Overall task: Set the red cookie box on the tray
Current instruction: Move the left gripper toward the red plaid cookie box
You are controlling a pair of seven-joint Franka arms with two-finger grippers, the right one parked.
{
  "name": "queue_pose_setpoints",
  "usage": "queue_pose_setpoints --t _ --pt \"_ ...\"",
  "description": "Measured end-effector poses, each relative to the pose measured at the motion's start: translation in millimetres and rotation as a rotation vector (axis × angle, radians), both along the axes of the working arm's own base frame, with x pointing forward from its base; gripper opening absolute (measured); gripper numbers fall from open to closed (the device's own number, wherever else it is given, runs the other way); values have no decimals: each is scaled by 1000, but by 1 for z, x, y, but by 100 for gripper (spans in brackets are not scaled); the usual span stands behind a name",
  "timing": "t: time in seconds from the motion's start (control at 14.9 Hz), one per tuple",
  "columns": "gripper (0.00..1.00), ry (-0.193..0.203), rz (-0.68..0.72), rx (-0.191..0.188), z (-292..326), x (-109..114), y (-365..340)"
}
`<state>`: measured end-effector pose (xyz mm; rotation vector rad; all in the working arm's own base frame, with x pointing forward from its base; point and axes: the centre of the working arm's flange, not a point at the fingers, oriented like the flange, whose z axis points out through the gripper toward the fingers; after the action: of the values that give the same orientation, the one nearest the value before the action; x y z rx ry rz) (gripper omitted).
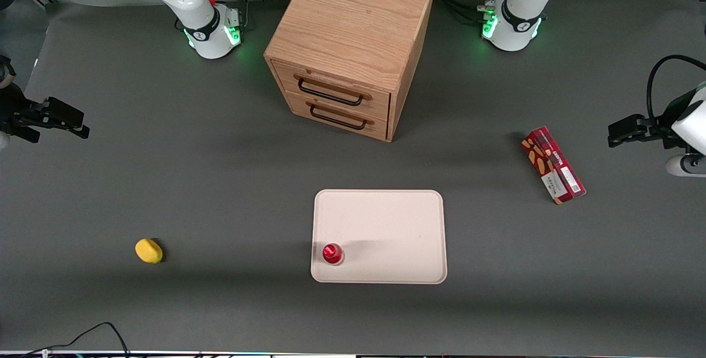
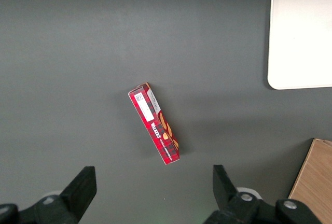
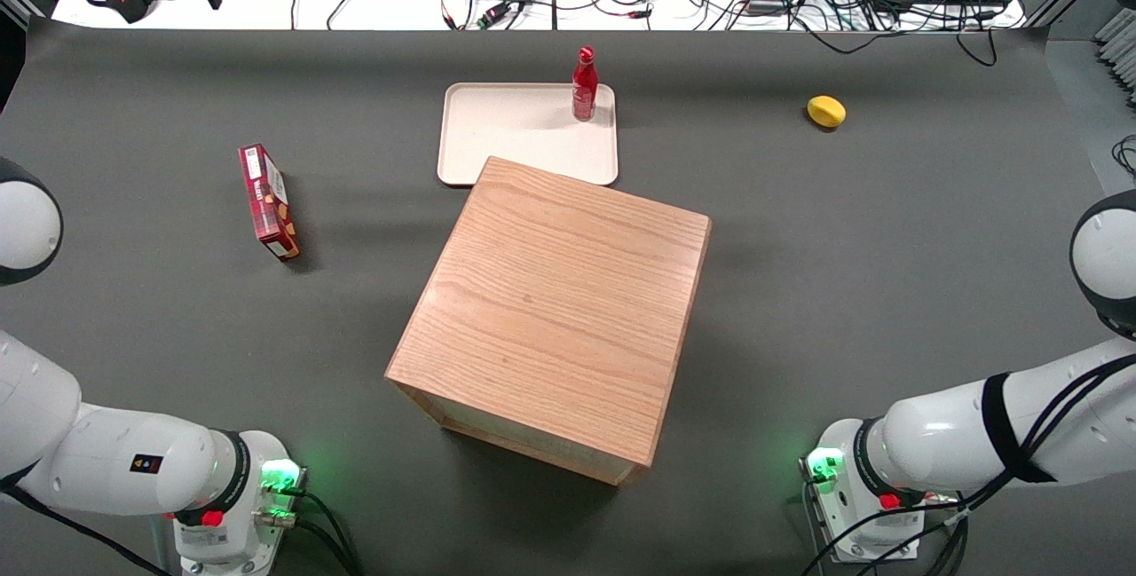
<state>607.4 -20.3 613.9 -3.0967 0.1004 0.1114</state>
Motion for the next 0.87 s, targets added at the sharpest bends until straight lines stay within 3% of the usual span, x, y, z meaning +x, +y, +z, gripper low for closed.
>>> queue_pose_setpoints --t 0.2,0.47,0.6,0.87 --pt "100 -18 -12 0 10 -1 5" --pt "100 -13 -22 3 12 -2 7" --pt "100 5 -23 13 8 -3 8" --pt "100 86 6 19 -41 0 27"
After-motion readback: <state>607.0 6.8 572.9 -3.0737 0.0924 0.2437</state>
